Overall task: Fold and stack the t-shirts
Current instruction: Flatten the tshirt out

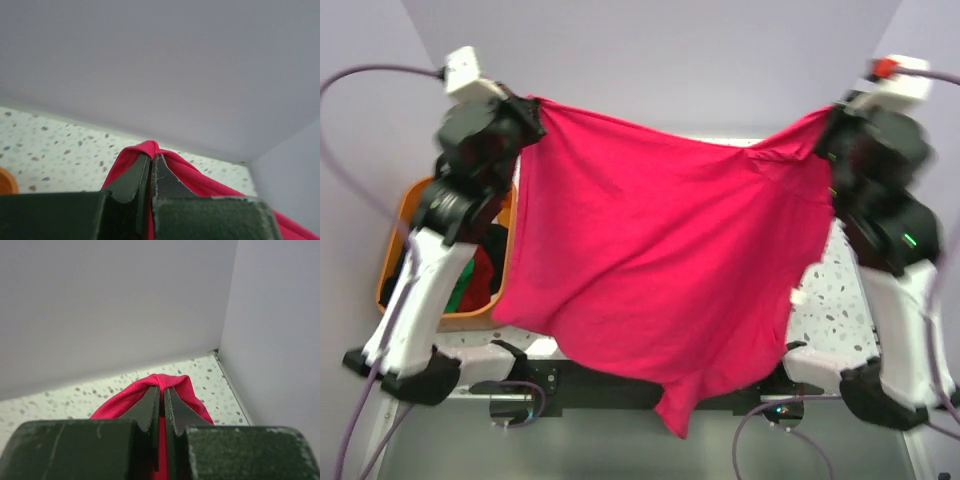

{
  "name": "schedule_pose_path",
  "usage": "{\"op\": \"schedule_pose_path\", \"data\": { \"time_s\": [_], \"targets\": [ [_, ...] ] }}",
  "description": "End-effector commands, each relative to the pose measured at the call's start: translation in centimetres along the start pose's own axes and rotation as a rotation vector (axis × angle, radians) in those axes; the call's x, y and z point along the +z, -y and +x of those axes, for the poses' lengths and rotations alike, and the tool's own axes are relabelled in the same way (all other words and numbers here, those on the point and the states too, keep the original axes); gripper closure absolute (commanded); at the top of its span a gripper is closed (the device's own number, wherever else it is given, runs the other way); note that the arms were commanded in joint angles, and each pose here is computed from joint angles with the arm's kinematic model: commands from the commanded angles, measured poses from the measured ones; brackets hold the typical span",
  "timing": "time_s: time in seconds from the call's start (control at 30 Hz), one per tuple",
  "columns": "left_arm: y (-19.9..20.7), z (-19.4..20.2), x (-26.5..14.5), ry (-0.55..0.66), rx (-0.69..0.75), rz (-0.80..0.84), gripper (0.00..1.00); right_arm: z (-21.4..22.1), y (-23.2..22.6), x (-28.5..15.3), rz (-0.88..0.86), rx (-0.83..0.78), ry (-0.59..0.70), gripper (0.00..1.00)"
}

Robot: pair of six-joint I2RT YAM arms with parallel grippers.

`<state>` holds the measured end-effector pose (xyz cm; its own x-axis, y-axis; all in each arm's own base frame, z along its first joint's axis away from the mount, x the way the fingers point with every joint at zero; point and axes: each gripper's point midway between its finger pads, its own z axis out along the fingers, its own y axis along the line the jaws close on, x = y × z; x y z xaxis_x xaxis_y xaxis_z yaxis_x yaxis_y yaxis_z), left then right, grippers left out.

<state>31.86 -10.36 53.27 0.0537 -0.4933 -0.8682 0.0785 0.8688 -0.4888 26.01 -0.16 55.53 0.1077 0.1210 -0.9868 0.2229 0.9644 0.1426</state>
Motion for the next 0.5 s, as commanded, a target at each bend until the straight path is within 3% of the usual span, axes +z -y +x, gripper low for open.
{"op": "schedule_pose_path", "data": {
  "time_s": [0.0, 0.03, 0.1, 0.13, 0.27, 0.3, 0.33, 0.37, 0.4, 0.47],
  "targets": [
    [-6.9, 6.8, 6.6, -0.095, 0.154, -0.277, 1.0, 6.0, -1.3, 7.3, 0.09, -0.136, -0.092, 1.0],
    [-8.1, 11.3, 9.2, -0.197, 0.165, -0.275, 1.0, 8.4, 0.3, 9.6, 0.119, -0.086, -0.147, 1.0],
    [-10.8, 14.0, 12.6, -0.222, 0.152, -0.294, 1.0, 14.4, -1.2, 14.5, 0.044, -0.038, -0.273, 1.0],
    [-12.8, 18.5, 14.6, -0.298, 0.181, -0.323, 1.0, 17.4, -0.5, 16.3, 0.064, -0.049, -0.329, 1.0],
    [-15.5, 27.1, 21.4, -0.416, 0.212, -0.295, 1.0, 30.7, -1.9, 24.3, 0.019, -0.078, -0.556, 1.0],
    [-16.5, 30.2, 23.8, -0.447, 0.222, -0.3, 1.0, 32.7, -2.2, 25.5, 0.014, -0.078, -0.591, 1.0],
    [-16.9, 31.6, 25.1, -0.463, 0.238, -0.292, 1.0, 32.0, -2.9, 27.3, 0.003, -0.078, -0.565, 1.0],
    [-17.7, 33.2, 26.1, -0.487, 0.246, -0.302, 1.0, 34.2, -3.0, 28.6, 0.007, -0.094, -0.596, 1.0],
    [-18.1, 35.1, 28.4, -0.489, 0.253, -0.296, 1.0, 39.1, -2.6, 30.1, 0.023, -0.128, -0.666, 1.0],
    [-19.0, 36.7, 30.3, -0.485, 0.275, -0.291, 1.0, 39.3, -3.3, 32.8, 0.011, -0.131, -0.643, 1.0]
  ]
}}
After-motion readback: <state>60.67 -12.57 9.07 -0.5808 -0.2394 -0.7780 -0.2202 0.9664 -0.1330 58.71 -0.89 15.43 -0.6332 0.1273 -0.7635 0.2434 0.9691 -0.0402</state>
